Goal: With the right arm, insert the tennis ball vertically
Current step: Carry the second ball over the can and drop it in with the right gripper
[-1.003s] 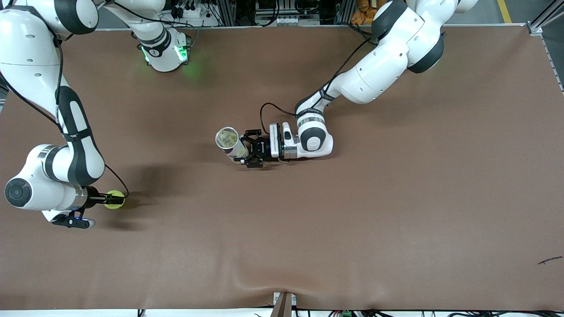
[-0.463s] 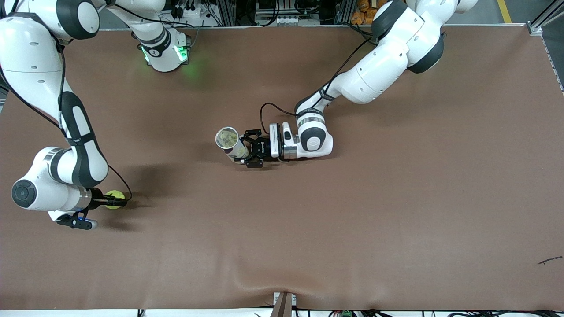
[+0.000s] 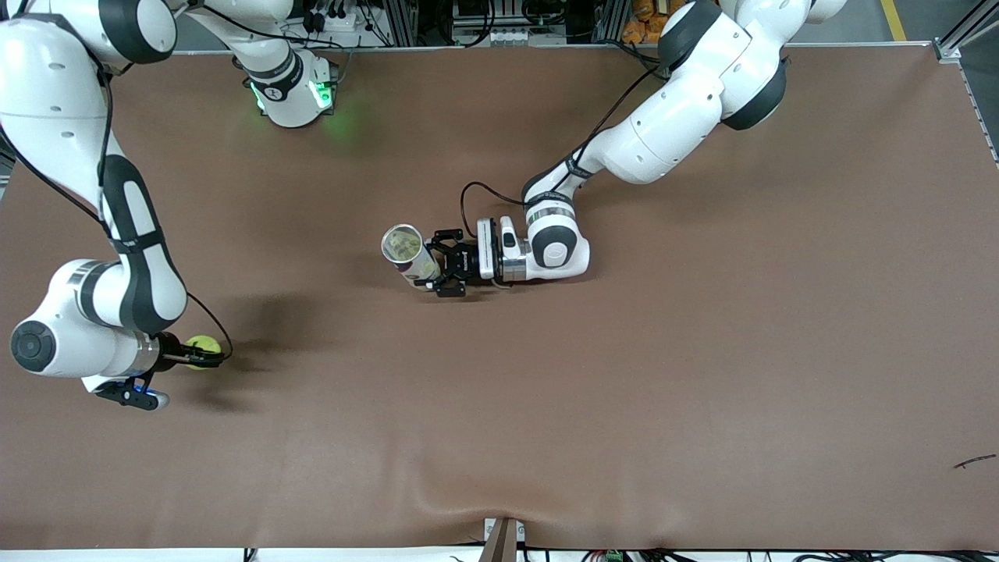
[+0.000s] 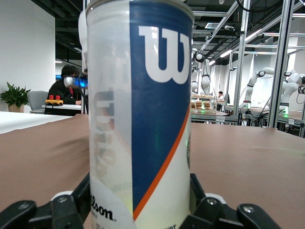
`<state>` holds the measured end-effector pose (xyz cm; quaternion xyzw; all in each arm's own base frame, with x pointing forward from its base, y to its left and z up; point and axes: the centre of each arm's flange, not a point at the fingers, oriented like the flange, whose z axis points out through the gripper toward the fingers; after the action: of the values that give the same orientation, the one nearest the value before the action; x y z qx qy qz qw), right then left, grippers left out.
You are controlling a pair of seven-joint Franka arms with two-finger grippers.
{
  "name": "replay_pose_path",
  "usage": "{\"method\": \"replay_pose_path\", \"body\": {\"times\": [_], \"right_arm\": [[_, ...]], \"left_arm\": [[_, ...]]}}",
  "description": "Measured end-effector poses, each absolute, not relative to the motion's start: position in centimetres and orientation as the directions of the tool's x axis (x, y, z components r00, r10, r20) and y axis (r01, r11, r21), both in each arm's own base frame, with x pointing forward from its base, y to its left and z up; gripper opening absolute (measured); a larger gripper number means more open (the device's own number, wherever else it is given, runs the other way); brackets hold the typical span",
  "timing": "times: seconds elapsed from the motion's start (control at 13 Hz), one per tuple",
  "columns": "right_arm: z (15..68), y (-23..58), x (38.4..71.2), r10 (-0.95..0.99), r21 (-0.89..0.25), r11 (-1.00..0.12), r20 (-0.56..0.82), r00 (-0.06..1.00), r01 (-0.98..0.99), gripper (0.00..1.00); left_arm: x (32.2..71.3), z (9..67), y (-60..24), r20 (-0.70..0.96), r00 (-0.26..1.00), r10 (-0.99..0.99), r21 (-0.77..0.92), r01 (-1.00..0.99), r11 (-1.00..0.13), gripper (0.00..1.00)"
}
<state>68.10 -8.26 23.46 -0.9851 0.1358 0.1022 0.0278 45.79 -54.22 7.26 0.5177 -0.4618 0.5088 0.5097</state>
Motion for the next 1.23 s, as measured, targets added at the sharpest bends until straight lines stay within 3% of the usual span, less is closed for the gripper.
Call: {"method": "replay_pose_path", "body": {"times": [0.31, 0.54, 0.85, 1.23], "right_arm": [[34.7, 4.6, 66.9, -0.344, -0.012, -0.933, -0.253, 0.904, -0.359, 0.72], [40.6, 19.6, 62.8, -0.427, 0.047, -0.903, -0.224, 0.876, -0.428, 0.72], [41.0, 32.8, 56.7, -0.526, 0.116, -0.85, -0.193, 0.828, -0.514, 0.72], [39.8, 34.1, 54.7, -0.568, 0.199, -0.822, -0.212, 0.795, -0.534, 0.72]], "left_arm": [[45.7, 7.2, -54.2, 0.998, 0.056, 0.04, 0.058, -0.997, -0.053, 0.8], [45.7, 7.2, -54.3, 0.998, 0.057, 0.041, 0.059, -0.997, -0.053, 0.8], [45.7, 7.2, -54.3, 0.998, 0.057, 0.041, 0.059, -0.997, -0.053, 0.8], [45.7, 7.2, -54.3, 0.998, 0.057, 0.041, 0.059, -0.997, -0.053, 0.8]]}}
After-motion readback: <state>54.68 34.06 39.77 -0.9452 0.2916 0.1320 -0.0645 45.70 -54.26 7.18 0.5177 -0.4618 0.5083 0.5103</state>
